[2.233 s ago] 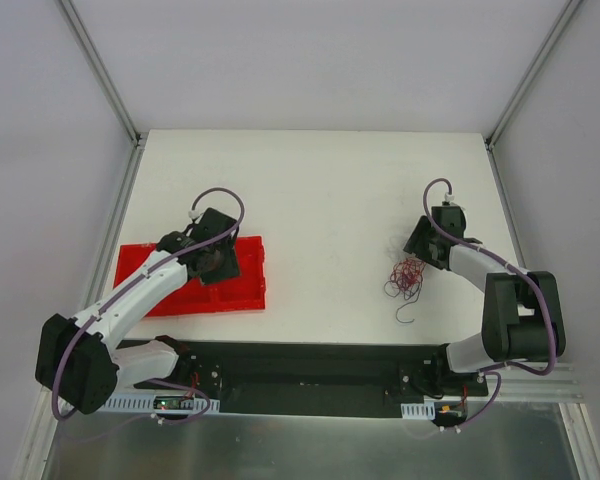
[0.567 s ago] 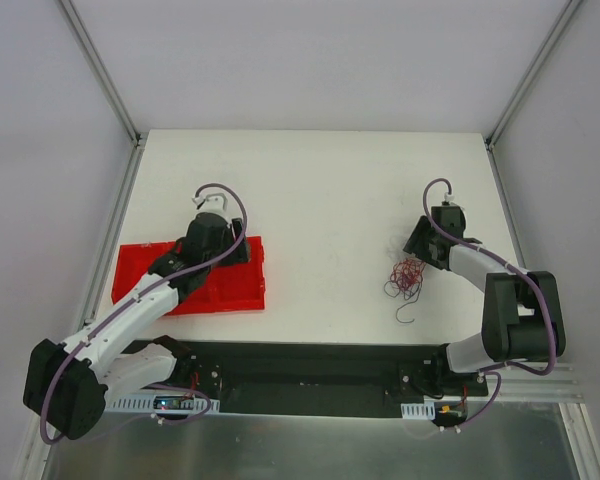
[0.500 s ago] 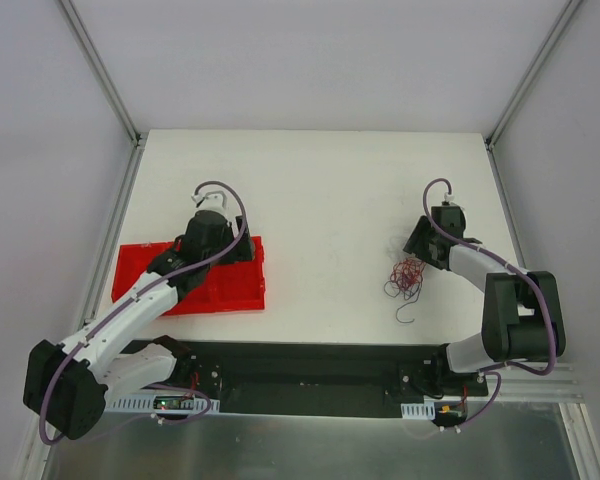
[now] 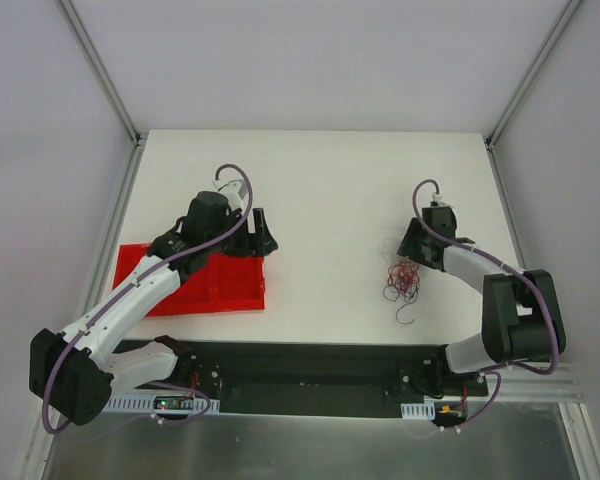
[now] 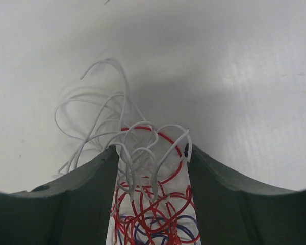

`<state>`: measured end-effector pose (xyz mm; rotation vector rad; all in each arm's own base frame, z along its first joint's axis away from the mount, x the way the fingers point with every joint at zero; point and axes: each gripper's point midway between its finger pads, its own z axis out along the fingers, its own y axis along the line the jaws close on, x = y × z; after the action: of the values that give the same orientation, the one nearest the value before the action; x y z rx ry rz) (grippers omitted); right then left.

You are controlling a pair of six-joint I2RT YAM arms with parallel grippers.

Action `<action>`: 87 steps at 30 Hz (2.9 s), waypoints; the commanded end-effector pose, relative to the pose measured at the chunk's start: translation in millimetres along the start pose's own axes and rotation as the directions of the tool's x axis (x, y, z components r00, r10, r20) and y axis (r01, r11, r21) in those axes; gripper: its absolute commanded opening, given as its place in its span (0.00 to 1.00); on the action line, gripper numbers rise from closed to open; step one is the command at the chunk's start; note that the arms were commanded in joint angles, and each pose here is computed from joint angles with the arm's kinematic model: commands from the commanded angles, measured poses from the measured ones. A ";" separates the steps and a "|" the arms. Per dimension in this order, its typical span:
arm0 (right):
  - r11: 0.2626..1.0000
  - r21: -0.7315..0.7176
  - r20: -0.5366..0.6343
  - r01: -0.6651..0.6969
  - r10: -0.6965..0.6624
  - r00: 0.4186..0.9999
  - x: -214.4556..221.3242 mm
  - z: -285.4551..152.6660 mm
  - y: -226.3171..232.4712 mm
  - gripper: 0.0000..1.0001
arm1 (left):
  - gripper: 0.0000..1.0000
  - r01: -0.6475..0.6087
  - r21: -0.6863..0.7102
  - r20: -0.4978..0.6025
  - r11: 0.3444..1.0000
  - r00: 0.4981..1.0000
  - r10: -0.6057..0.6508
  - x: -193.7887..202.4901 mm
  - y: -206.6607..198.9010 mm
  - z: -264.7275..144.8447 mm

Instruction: Untangle the cables

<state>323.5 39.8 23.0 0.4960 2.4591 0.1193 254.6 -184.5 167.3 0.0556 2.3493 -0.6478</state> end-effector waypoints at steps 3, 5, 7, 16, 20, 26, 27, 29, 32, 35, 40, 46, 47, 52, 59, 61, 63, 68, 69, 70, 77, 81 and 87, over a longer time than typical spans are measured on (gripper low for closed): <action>0.935 -0.304 -0.030 0.180 -0.198 0.980 22.9 -19.5 83.6 0.56 | 0.72 0.027 0.443 -0.057 0.896 0.998 -0.001 -5.8 -86.0 1.7; 0.889 -0.393 0.015 0.235 -0.249 0.968 23.2 -33.0 109.6 0.56 | 0.71 0.035 0.487 -0.073 0.873 0.997 0.000 -3.6 -98.1 10.9; 0.824 -0.502 0.064 0.264 -0.269 0.961 23.8 -49.5 131.3 0.56 | 0.68 0.037 0.500 -0.093 0.866 0.996 0.012 0.7 -108.3 24.7; 0.906 -0.384 -0.009 0.179 -0.197 0.980 26.4 -60.4 106.9 0.64 | 0.57 0.090 0.459 -0.290 0.884 0.955 0.053 35.4 -149.6 104.9; 0.910 -0.381 -0.052 0.165 -0.200 0.979 39.4 -76.6 97.1 0.63 | 0.51 0.155 0.385 -0.360 0.910 0.933 -0.007 42.8 -150.4 136.5; 0.908 -0.398 -0.040 0.129 -0.157 0.987 56.2 -98.0 80.1 0.61 | 0.50 0.138 0.351 -0.364 0.926 0.931 0.000 47.1 -149.4 161.0; 0.906 -0.405 -0.047 0.122 -0.154 0.987 60.5 -99.7 79.4 0.61 | 0.53 0.131 0.356 -0.363 0.926 0.932 0.008 48.1 -153.5 163.0; 0.901 -0.419 -0.053 0.117 -0.153 0.987 67.4 -100.2 77.3 0.59 | 0.56 0.091 0.364 -0.340 0.927 0.939 0.042 48.9 -165.2 164.8; 0.929 -0.352 -0.039 0.111 -0.133 0.990 65.9 -96.4 64.0 0.58 | 0.52 0.033 0.342 -0.329 0.939 0.940 0.087 54.3 -172.0 169.9; 0.946 -0.308 -0.037 0.098 -0.115 0.993 64.9 -96.6 55.0 0.59 | 0.44 -0.126 0.332 -0.265 0.935 0.939 0.220 54.5 -172.4 177.4; 0.947 -0.316 -0.025 0.065 -0.077 0.997 69.3 -106.6 48.9 0.58 | 0.43 -0.428 0.378 -0.147 0.821 0.848 0.509 59.6 -168.2 175.3; 0.939 -0.335 0.029 0.084 -0.078 0.996 73.2 -112.3 40.8 0.59 | 0.45 -0.693 0.422 -0.013 0.585 0.641 0.768 66.1 -168.3 177.5; 0.936 -0.340 0.028 0.088 -0.084 0.996 74.2 -112.8 41.0 0.59 | 0.45 -0.721 0.427 0.007 0.545 0.605 0.796 69.2 -171.8 177.9; 0.935 -0.341 0.006 0.097 -0.101 0.995 79.0 -111.7 40.4 0.59 | 0.45 -0.774 0.486 0.071 0.406 0.498 0.864 81.1 -181.7 179.3; 0.930 -0.355 0.015 0.097 -0.098 0.995 80.4 -112.6 41.0 0.59 | 0.46 -0.756 0.572 0.118 0.319 0.460 0.880 96.7 -189.9 170.0; 0.929 -0.357 0.016 0.099 -0.100 0.995 79.9 -112.8 41.6 0.59 | 0.45 -0.774 0.542 0.092 0.328 0.442 0.892 97.1 -184.8 179.4; 0.928 -0.360 0.013 0.099 -0.100 0.995 80.3 -113.7 42.1 0.59 | 0.43 -0.782 0.533 0.077 0.324 0.426 0.902 100.0 -182.3 184.5; 0.927 -0.364 0.015 0.096 -0.097 0.995 80.1 -112.6 43.1 0.59 | 0.32 -0.809 0.501 0.063 0.307 0.388 0.919 102.6 -178.2 195.6; 0.927 -0.364 0.013 0.094 -0.096 0.995 80.5 -111.8 43.4 0.60 | 0.29 -0.813 0.499 0.069 0.299 0.382 0.922 102.2 -179.9 195.8; 0.925 -0.370 0.002 0.092 -0.098 0.995 82.6 -111.0 44.5 0.60 | 0.25 -0.819 0.489 0.070 0.299 0.378 0.923 100.6 -179.8 196.5; 0.922 -0.386 -0.061 0.036 -0.064 0.996 95.0 -96.1 51.1 0.59 | 0.00 -0.850 0.428 0.109 0.308 0.387 0.916 81.8 -189.8 179.7; 0.938 -0.344 -0.089 0.024 -0.058 0.994 96.4 -83.9 49.3 0.59 | 0.00 -0.841 0.424 0.144 0.335 0.427 0.893 70.1 -199.4 160.5; 0.978 -0.208 -0.117 -0.010 -0.015 0.993 91.2 -60.8 37.6 0.59 | 0.00 -0.802 0.366 0.155 0.473 0.553 0.818 47.0 -201.8 126.1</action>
<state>212.2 117.1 27.0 0.3168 2.5510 0.4861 255.1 -426.8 81.8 1.5119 1.8903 -0.5356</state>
